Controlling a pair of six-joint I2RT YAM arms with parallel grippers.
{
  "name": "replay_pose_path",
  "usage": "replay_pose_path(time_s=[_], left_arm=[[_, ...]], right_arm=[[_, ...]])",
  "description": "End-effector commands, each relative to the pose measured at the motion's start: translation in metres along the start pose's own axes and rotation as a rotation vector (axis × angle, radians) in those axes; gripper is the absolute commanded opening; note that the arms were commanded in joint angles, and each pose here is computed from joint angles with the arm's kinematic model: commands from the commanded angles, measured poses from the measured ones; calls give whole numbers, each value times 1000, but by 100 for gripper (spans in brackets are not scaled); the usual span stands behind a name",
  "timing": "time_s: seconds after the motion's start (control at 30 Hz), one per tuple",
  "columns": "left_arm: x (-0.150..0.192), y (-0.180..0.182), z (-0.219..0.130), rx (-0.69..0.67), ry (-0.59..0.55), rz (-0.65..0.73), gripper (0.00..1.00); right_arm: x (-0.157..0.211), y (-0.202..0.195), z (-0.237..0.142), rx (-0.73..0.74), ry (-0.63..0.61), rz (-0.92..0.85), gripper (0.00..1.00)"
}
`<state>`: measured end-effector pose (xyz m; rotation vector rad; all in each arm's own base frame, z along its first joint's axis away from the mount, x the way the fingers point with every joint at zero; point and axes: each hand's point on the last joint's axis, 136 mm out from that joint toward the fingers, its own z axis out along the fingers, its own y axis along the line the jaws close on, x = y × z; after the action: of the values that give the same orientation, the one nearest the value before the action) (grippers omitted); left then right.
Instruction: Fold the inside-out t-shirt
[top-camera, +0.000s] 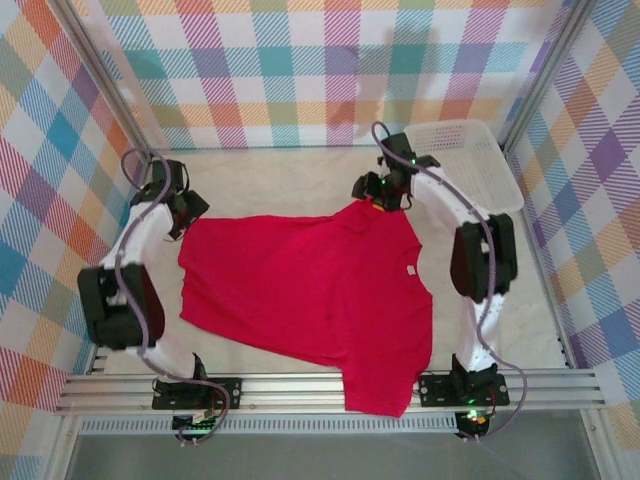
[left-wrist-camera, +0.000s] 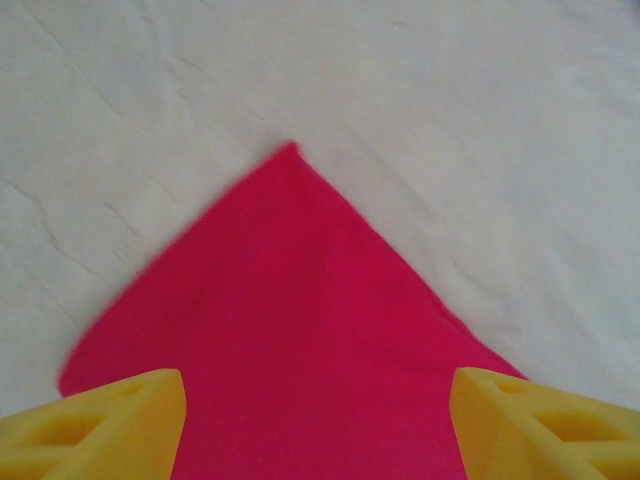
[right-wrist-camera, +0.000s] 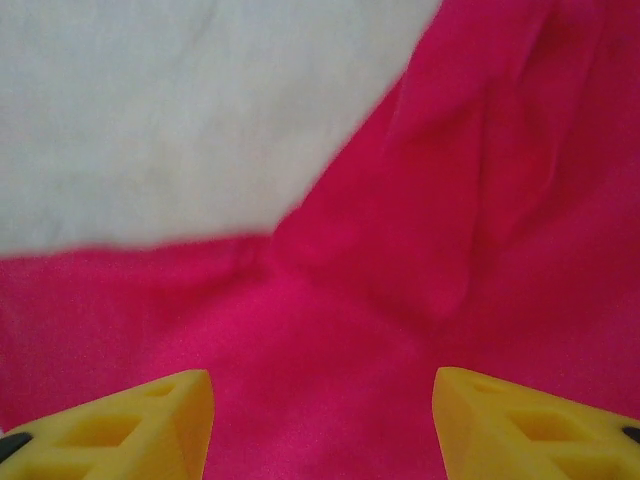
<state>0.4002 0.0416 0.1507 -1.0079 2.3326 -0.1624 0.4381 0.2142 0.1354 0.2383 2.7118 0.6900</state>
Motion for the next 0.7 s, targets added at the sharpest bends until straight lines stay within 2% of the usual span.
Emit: replay_pose_path(time_s=[0.0,0.07,0.17,0.37,0.5,0.67], left_arm=[[46,-6,9,121,100,-29,71],[60,2,15,125,121,-40,71],[75,24,33,52,165,-45,72],[86,73,69,-61,228,-166,72],[85,88,75,-79,267,-235,71],[61,68,40,-16,169,-193,71]], right_arm=[[32,-2,2,-73,-3,46,60],[52,-16,9,-77,13,81,61],[75,-47,27,-14,48,115,62],[100,-97,58,99,133,180,62],[89,-86,46,82,127,179,62],[53,-50,14,23,17,133,61]])
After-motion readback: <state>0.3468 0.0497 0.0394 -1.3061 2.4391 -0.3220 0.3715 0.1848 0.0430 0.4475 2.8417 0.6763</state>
